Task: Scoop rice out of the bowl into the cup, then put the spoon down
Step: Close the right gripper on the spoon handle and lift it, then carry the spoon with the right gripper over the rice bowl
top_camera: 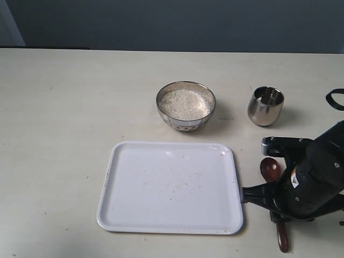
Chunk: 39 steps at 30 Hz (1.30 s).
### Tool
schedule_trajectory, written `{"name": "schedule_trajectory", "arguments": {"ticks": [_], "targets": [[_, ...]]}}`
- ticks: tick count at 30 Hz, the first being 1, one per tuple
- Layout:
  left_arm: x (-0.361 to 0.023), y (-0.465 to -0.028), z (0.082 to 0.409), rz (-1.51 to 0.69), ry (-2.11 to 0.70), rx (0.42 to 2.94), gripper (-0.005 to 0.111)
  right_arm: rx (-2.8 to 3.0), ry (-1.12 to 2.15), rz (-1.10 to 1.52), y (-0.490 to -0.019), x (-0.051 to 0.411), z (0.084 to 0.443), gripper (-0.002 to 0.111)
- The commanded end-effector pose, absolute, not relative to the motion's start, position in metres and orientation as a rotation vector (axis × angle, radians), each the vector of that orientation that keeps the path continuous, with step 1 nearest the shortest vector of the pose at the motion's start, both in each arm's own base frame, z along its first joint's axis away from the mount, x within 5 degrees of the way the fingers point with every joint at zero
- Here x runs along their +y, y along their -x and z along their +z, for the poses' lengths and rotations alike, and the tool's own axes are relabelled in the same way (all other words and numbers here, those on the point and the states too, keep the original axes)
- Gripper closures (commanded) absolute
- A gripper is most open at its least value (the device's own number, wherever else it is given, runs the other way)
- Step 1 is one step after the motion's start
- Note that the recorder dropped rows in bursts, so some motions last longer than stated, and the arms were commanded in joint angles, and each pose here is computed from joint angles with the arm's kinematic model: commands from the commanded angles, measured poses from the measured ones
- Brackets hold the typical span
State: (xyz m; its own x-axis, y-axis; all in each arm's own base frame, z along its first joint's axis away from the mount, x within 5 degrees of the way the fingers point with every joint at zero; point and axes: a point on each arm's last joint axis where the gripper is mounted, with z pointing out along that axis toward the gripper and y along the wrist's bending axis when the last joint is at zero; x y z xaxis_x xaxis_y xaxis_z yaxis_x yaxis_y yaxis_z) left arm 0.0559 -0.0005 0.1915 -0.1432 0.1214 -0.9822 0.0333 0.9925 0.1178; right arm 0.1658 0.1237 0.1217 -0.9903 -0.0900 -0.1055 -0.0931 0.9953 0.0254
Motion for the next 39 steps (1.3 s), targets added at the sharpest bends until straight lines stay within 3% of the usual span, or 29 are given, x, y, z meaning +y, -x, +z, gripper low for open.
{"name": "schedule_trajectory", "arguments": {"ticks": [1, 8, 18, 25, 30, 39], "targets": [[-0.001, -0.056, 0.194, 0.064, -0.114, 1.695, 0.106, 3.047, 0.349, 0.011, -0.161, 0.121, 0.123, 0.109], [-0.001, -0.056, 0.194, 0.064, -0.114, 1.695, 0.106, 3.041, 0.682, -0.021, -0.151, 0.114, 0.146, 0.109], [-0.001, -0.056, 0.194, 0.064, -0.114, 1.695, 0.106, 2.757, 1.191, -0.012, -0.171, 0.127, 0.226, 0.109], [-0.001, -0.056, 0.194, 0.064, -0.114, 1.695, 0.106, 2.501, 1.304, -0.295, -0.212, 0.135, 0.267, 0.109], [-0.001, -0.056, 0.194, 0.064, -0.114, 1.695, 0.106, 2.450, 1.350, -0.399, -0.246, 0.154, 0.271, 0.109], [-0.001, -0.056, 0.194, 0.064, -0.114, 1.695, 0.106, 2.487, 1.441, -0.464, -0.300, 0.193, 0.236, 0.109]]}}
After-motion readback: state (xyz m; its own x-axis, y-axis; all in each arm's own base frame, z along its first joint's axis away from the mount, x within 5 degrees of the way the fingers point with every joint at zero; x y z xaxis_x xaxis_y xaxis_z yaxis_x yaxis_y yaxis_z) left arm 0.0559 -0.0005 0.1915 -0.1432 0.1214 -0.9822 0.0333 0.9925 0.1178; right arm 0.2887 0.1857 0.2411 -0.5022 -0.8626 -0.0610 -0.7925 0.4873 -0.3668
